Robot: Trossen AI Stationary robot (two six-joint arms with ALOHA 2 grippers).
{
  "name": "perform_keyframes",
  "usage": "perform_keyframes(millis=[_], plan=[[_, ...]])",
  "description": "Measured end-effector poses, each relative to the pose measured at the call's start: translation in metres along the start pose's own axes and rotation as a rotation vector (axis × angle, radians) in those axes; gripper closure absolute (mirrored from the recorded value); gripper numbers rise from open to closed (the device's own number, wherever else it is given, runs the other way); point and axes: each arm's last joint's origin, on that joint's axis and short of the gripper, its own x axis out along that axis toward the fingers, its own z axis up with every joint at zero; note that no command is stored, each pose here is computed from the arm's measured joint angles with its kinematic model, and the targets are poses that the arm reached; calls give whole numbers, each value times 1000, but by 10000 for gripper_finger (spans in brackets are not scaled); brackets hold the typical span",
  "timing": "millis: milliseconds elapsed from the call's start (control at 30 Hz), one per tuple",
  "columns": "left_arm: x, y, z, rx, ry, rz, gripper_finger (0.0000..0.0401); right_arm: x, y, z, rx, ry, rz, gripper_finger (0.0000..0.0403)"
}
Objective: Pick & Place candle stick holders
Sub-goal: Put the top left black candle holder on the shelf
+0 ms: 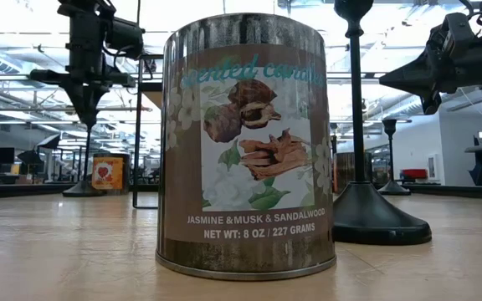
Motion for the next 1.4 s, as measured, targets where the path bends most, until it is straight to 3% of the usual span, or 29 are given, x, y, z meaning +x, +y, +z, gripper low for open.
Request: perform_keyframes(millis=[600, 933, 1200, 1400], plan=[[-28, 23, -21, -27, 67, -163, 388, 0, 0, 0, 0, 0, 0, 403], [-52, 33, -42, 23, 228, -460, 388, 0, 0, 0, -35, 0, 0, 403], [-105, 39, -46, 31, 153, -576, 388, 0, 0, 0, -158, -1, 0, 403], [-159, 40, -42, 25, -16, -682, 388, 0, 0, 0, -180, -1, 0, 403]])
